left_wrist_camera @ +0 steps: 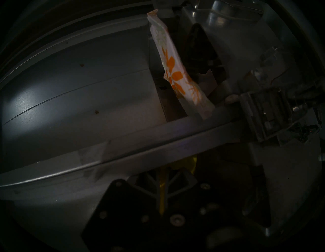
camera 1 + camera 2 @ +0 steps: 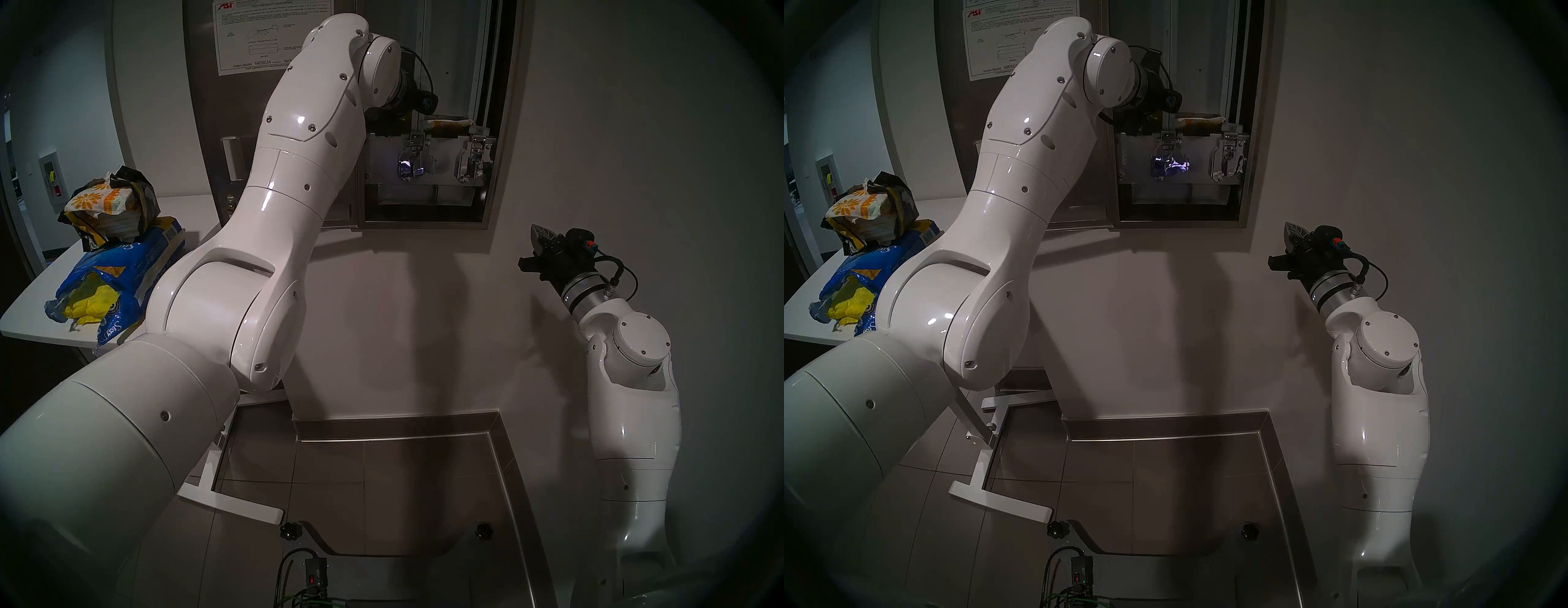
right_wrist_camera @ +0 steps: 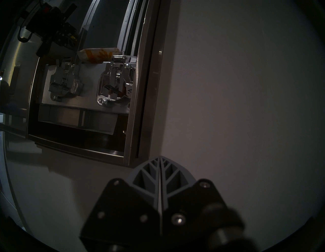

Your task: Open the dispenser door, put the pads inside, close the door

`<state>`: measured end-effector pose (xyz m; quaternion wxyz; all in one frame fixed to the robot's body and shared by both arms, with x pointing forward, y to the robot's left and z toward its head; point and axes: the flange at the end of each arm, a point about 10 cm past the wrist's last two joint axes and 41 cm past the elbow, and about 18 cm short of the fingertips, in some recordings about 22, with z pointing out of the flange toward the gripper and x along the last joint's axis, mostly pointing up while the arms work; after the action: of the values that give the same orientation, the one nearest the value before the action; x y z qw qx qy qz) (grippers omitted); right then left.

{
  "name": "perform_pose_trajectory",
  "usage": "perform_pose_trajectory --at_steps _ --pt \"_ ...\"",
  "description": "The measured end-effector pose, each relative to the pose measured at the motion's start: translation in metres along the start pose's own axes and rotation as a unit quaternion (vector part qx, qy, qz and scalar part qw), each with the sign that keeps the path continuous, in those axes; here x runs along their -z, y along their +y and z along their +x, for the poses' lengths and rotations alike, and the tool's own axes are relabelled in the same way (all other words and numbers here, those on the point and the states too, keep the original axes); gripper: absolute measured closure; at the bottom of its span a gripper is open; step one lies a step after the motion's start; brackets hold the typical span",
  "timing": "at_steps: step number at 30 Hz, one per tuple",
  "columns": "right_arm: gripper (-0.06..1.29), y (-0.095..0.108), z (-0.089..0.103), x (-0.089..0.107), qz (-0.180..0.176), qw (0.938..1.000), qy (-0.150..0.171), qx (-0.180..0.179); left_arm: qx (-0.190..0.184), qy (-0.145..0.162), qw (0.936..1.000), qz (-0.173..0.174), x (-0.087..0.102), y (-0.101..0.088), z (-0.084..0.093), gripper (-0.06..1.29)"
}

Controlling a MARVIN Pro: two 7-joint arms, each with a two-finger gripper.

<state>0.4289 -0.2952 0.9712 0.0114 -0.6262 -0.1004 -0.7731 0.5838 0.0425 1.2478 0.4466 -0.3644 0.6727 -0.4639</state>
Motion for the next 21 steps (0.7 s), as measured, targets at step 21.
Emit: perform_pose_trajectory --at_steps 21 --pt "1.26 0.000 0.001 0.000 0.000 1.0000 0.000 0.000 0.027 0.001 0.9996 0.008 0.023 0.005 0.009 1.25"
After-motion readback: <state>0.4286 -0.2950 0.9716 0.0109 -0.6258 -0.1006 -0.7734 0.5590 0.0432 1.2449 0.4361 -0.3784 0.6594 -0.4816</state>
